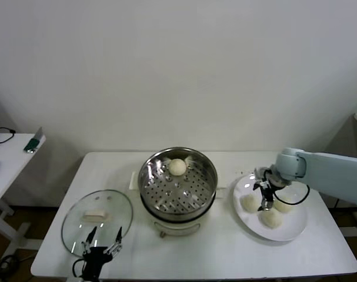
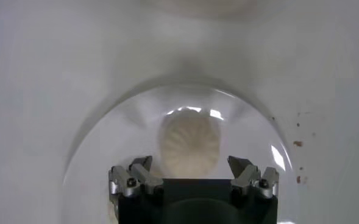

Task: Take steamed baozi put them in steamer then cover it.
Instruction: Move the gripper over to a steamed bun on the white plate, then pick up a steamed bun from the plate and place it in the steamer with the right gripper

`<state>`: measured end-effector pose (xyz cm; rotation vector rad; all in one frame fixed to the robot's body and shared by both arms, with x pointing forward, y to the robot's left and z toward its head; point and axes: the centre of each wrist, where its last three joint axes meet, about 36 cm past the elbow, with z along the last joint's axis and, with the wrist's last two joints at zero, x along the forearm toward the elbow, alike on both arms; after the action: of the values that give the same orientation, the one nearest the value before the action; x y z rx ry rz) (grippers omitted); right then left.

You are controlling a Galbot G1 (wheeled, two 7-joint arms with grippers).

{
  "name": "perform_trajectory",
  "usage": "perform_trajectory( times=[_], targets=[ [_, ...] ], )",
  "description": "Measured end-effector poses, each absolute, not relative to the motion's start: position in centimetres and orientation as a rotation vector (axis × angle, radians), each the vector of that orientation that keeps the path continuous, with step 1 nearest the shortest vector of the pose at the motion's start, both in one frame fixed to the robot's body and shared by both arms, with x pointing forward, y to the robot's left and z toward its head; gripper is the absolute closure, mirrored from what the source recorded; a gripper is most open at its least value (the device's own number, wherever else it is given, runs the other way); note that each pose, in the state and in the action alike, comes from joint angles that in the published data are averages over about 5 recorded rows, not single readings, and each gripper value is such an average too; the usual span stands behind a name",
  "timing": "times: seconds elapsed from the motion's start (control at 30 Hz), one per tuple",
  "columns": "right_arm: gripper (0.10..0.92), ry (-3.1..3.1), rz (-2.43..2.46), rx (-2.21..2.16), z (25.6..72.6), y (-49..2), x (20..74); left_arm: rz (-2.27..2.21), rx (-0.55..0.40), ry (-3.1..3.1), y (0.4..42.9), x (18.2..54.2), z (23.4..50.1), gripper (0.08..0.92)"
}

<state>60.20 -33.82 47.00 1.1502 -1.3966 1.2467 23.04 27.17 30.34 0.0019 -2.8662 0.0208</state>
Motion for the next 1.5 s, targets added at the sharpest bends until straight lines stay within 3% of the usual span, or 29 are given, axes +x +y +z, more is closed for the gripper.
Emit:
perform_trajectory(
  times=[0.47, 0.73, 0.9, 1.1, 1.3, 1.5],
  targets=[
    [0.364, -1.410, 1.233, 1.131, 45.1, -33.1, 60.5, 0.015, 0.003, -2.864, 27.2, 23.0, 30.2, 0.177],
    [0.377, -1.414, 1.226, 1.151, 46.7, -33.5, 60.6, 0.012, 0.003, -2.867, 27.1, 23.0, 30.4, 0.177],
    [0.378, -1.415, 1.263, 1.175, 51.2, -33.1, 61.7, 0.012, -0.002, -2.867, 27.0, 23.1, 30.4, 0.177],
    [0.378, -1.447, 1.339, 1.199, 60.4, -30.9, 63.3, 0.009, -0.009, -2.867, 26.9, 23.1, 30.4, 0.177],
    [0.377, -1.506, 1.402, 1.281, 69.5, -25.0, 62.9, 0.006, -0.018, -2.866, 26.9, 23.2, 30.4, 0.177],
    [0.378, -1.540, 1.455, 1.358, 74.6, -17.1, 61.5, -0.001, -0.027, -2.872, 27.0, 23.3, 30.6, 0.177]
  ],
)
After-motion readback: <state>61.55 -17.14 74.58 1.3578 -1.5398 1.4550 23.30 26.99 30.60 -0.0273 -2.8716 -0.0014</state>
